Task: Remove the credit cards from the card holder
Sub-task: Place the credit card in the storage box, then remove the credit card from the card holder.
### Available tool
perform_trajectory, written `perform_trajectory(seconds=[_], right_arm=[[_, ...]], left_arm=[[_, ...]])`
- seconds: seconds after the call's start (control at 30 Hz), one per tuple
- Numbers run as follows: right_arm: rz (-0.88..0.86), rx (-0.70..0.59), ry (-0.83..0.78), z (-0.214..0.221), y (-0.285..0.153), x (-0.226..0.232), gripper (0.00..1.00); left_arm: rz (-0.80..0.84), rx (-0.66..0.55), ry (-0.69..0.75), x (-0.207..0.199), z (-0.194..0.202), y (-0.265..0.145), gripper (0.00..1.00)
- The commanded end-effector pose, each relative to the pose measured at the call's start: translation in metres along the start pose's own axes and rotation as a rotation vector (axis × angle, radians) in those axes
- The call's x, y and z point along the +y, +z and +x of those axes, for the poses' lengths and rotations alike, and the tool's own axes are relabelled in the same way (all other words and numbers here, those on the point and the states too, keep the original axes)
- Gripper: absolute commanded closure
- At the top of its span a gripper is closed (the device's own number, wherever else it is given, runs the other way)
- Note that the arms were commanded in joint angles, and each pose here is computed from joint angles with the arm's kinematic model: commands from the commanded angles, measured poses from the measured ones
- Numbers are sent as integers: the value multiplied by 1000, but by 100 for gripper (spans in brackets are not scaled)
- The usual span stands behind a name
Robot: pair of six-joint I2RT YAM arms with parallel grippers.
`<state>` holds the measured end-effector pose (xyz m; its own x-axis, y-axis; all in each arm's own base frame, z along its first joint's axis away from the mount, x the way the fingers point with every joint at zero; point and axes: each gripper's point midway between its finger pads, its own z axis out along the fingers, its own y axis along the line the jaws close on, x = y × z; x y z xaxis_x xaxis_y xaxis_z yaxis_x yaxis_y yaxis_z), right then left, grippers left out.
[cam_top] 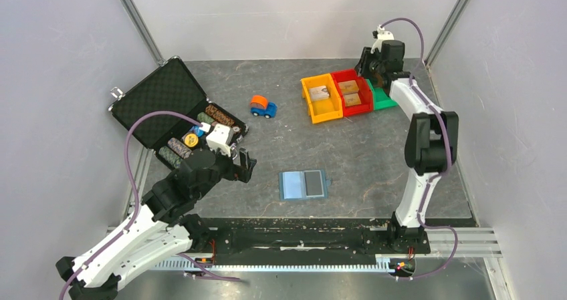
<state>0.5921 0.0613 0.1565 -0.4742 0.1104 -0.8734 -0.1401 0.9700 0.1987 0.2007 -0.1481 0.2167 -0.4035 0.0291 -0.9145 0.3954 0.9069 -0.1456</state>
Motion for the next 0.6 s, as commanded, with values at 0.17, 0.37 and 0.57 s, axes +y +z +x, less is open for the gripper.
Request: perform_trajectory(seconds=[0.17, 0.37, 0.57], right_arm=[[-11, -35, 59, 7, -116, 66, 62], [-84, 67, 45, 93, -174, 106, 61], [-254, 160, 96, 191, -220, 155, 61]], left_arm=[[131, 66, -94, -28, 3, -10, 0], [237, 128, -175, -52, 24, 0, 3], [355, 318, -255, -86, 62, 20, 15]])
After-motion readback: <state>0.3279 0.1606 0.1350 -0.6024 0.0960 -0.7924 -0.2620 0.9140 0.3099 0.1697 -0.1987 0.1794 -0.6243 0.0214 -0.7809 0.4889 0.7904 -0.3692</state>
